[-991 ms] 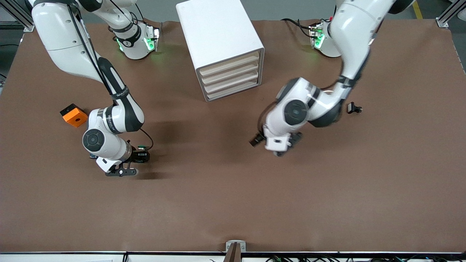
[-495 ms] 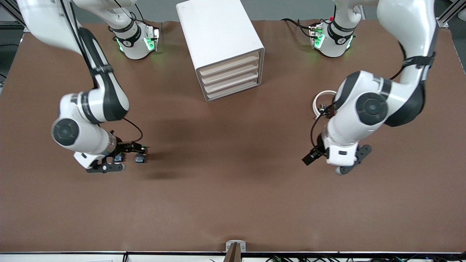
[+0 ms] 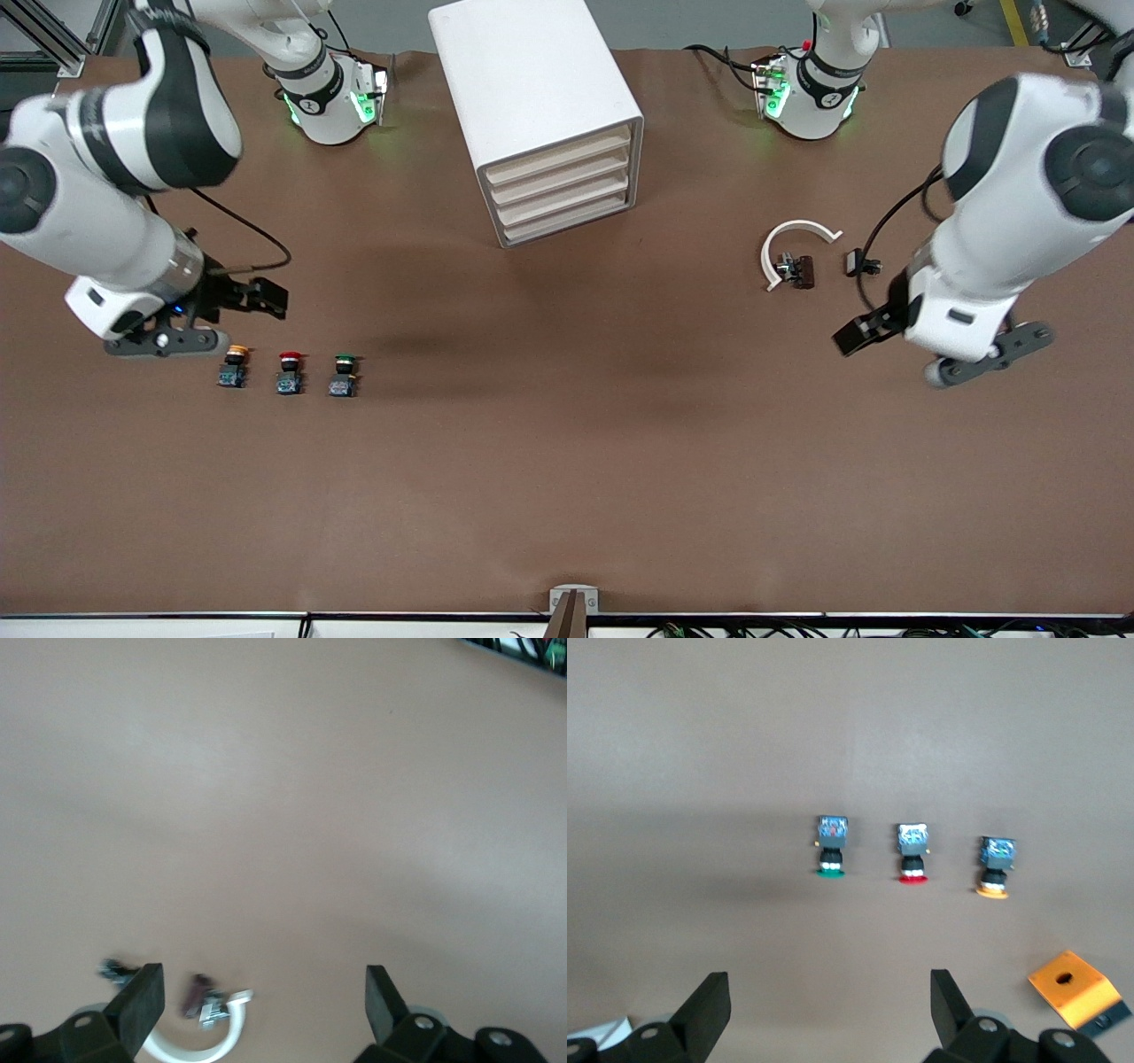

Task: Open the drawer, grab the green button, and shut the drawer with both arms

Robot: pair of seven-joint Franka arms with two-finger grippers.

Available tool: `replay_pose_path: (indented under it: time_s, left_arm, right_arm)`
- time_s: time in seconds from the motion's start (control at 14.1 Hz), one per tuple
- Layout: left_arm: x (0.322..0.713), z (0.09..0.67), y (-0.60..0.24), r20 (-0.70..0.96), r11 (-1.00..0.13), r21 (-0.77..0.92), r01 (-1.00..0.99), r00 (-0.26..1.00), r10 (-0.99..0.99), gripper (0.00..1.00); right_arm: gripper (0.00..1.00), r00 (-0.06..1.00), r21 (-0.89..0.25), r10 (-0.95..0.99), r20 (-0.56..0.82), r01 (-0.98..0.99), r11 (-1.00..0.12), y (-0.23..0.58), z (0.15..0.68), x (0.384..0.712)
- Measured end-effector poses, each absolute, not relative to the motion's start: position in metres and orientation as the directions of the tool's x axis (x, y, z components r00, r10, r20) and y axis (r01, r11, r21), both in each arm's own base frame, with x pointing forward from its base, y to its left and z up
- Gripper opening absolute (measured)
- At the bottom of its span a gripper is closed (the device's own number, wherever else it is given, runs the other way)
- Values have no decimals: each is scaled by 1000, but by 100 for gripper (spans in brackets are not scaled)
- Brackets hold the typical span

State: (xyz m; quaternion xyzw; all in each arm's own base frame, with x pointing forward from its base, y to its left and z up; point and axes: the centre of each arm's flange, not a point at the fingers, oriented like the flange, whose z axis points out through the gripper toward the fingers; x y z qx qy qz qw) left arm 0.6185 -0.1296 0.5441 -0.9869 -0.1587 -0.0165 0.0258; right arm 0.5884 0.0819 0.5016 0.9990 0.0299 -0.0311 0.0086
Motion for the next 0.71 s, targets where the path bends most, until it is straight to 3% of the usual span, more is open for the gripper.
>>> replay_pose_path:
  time_s: [0.35, 0.71]
  left_arm:
    - [578, 611, -73, 7, -982, -53, 181, 983, 181, 100]
    - [547, 636, -60, -55, -988, -40, 151, 987, 153, 100]
  right_arm:
    - [100, 992, 12, 51, -112, 53, -999, 27, 568, 580]
    - [100, 993, 5, 55, -109, 56, -998, -4, 593, 577]
